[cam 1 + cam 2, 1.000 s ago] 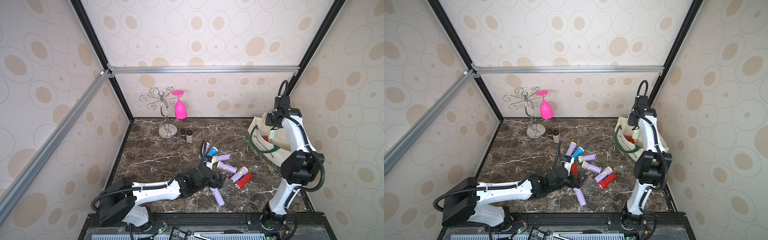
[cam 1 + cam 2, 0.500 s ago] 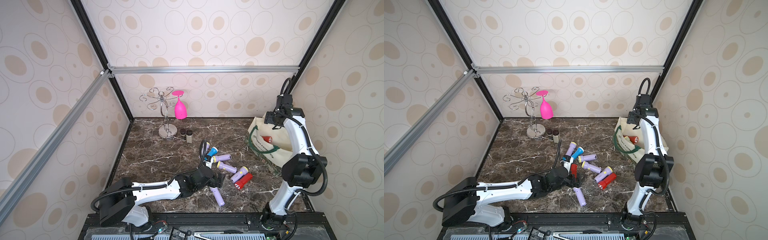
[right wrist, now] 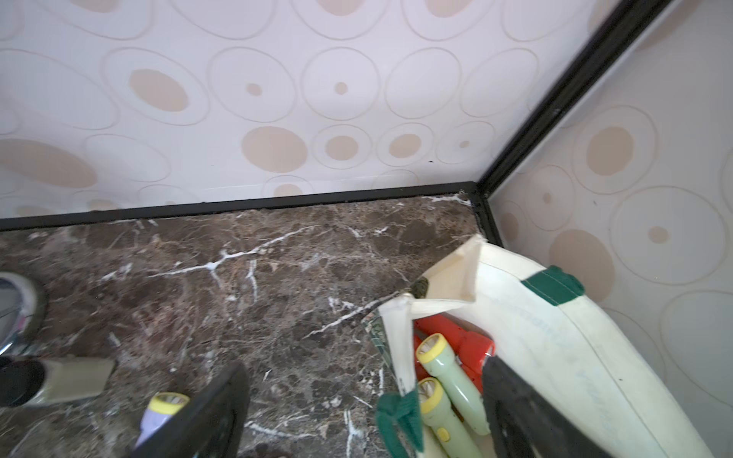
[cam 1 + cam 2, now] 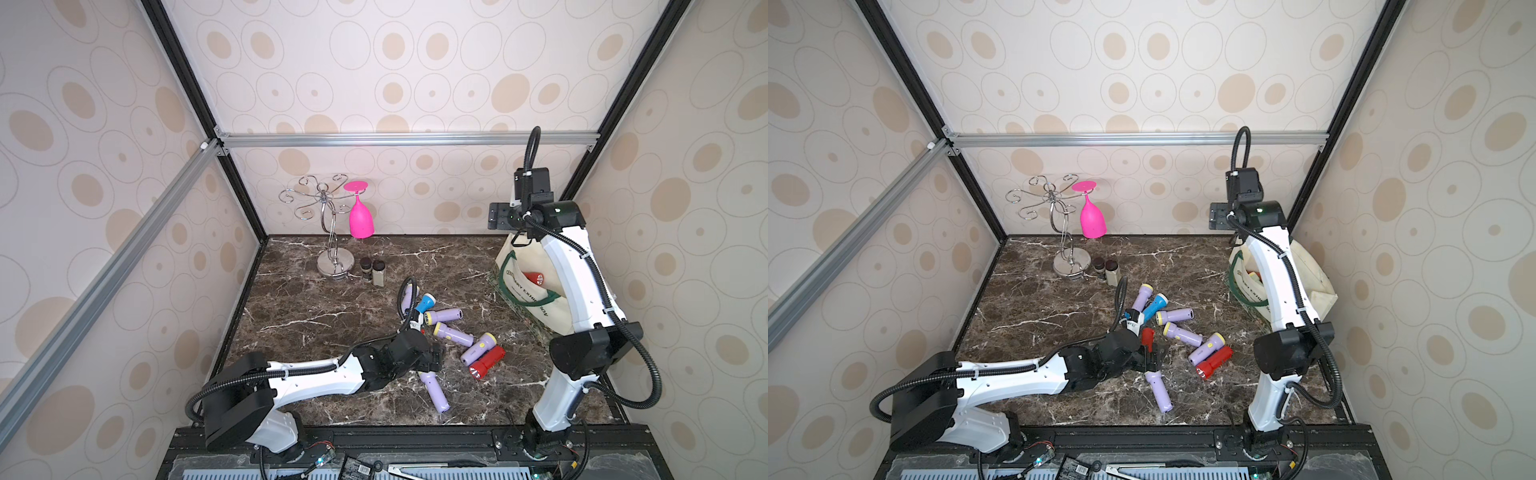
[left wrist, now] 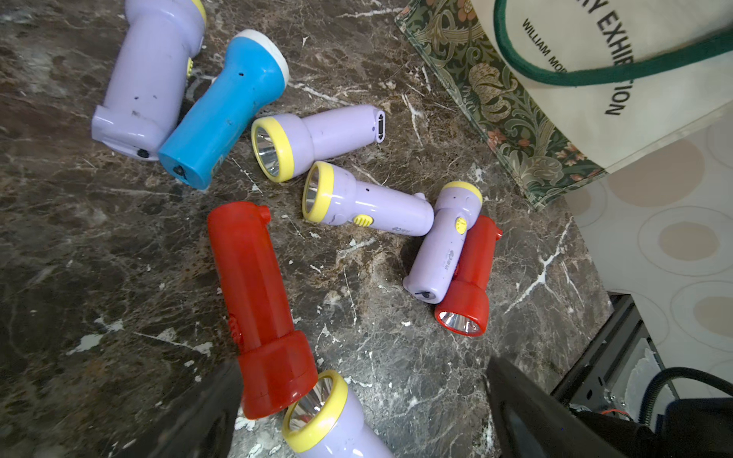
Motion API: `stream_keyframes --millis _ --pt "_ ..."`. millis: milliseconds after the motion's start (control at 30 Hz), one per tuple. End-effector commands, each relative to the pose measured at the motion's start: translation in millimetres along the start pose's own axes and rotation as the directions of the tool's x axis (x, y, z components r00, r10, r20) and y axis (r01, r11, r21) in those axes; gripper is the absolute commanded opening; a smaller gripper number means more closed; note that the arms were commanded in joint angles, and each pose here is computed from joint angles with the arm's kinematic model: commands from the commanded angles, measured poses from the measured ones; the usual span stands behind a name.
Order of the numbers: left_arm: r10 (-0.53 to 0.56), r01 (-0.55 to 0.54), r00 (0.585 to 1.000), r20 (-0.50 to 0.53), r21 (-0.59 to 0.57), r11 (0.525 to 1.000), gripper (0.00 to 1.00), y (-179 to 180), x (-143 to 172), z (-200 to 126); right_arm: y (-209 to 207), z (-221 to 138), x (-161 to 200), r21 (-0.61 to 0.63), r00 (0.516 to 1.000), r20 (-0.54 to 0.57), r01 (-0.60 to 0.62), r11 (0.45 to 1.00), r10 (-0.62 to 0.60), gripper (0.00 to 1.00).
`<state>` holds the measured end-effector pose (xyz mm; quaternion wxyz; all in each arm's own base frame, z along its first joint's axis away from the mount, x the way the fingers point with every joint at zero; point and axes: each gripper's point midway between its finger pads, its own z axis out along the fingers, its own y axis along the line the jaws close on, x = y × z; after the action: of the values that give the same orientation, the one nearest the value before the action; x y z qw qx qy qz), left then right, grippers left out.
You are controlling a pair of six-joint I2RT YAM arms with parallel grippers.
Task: Put the flashlights into the tote bags
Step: Pick up the flashlight from the center of the board.
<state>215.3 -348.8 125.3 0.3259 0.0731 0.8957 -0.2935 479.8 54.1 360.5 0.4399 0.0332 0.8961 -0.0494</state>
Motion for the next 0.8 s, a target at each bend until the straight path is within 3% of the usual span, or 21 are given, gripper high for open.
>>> stream_keyframes --millis 0,267,600,767 --pt "-0.051 0.051 0.998 -0.020 -0.013 0.999 0.93 -3 -3 5 25 -23 6 -0.058 1.000 -0.016 0.020 0.998 -0.021 0.95" --pt "-0.091 0.087 0.993 -0.071 -0.048 0.995 0.90 5 12 15 89 -61 53 -0.255 0.992 -0.075 0.080 0.964 -0.102 0.96" --pt "-0.126 0.118 0.984 -0.126 -0.074 0.990 0.88 4 22 31 95 -91 147 -0.382 0.955 -0.269 0.015 0.924 -0.127 0.96" --pt "-0.143 0.110 0.967 -0.209 -0.160 0.981 0.83 13 40 42 90 -104 188 -0.392 0.925 -0.344 0.013 0.920 -0.159 0.96"
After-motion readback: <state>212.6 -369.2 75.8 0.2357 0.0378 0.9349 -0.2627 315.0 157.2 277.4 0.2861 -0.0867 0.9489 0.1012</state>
